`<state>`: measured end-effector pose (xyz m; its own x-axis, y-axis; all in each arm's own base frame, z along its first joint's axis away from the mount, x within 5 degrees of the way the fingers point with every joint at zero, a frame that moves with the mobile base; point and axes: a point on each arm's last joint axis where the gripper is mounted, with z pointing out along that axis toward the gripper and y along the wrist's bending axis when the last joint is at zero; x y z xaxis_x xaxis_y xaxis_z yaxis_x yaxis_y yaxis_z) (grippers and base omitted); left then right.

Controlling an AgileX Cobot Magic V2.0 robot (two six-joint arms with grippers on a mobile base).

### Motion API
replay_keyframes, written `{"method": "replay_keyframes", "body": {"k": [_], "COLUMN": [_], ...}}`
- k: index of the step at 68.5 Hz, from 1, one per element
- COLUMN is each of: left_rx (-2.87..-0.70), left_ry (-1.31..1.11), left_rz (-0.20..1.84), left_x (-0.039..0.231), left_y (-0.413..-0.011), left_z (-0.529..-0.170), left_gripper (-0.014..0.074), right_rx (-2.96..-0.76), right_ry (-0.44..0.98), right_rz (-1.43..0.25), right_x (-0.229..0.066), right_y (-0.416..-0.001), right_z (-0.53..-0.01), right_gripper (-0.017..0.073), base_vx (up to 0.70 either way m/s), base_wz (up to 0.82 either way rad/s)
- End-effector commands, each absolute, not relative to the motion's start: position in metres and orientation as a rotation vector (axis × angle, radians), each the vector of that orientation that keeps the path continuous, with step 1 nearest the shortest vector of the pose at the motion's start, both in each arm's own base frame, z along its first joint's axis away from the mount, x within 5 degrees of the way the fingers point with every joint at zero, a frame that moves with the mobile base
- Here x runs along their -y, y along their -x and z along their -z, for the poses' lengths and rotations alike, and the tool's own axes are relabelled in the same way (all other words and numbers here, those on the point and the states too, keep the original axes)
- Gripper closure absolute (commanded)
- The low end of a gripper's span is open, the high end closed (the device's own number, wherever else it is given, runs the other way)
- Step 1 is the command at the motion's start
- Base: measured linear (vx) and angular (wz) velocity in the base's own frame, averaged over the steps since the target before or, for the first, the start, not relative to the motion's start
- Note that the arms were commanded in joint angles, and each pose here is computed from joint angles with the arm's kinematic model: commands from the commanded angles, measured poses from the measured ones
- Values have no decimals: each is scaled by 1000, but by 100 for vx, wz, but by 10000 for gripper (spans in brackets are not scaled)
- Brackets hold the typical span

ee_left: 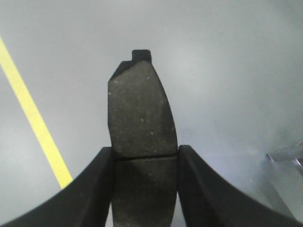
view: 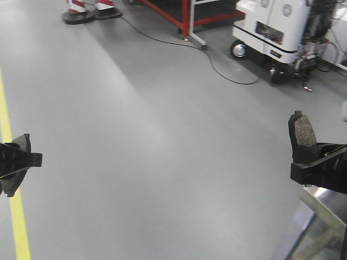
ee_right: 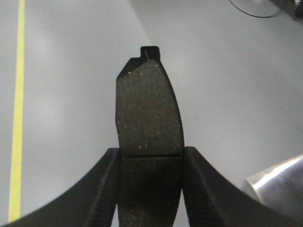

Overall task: Move and align brake pads A on conveyor
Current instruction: 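Turn the base away from the table holding both pads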

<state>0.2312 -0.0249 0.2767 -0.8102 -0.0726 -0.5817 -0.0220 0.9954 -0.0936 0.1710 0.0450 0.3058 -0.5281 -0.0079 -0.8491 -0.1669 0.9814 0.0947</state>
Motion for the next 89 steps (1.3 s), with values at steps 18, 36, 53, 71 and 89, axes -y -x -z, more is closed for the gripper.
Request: {"method": "replay_keyframes", "body": {"k": [18,36,53,71,89], "left_rx": [-2400,-2400,-2400,-2400,-2401], "left_ry": [70,70,70,70,70], "left_rz": [131,131,131,131,131], "left_x": [26,26,26,26,26], "left_y": [-235,-235,-235,-235,-235], "left_z": [-294,-294,-294,-294,-294], "left_gripper": [517,517,517,517,517], "right_rx": [-1987,-1987,-1988,-1988,-1988], "right_ry": [129,129,129,129,129], "right_rz": [-220,-220,-220,-220,-220], "right_x": [-46,-46,-46,-46,-46], "right_y": [-174,-174,-174,-174,-174], "right_z": [-325,-325,-325,-325,-325], "right_gripper": [463,463,463,463,463], "base_vx": [11,17,20,23,26], "base_wz": [43,46,39,33,23]}}
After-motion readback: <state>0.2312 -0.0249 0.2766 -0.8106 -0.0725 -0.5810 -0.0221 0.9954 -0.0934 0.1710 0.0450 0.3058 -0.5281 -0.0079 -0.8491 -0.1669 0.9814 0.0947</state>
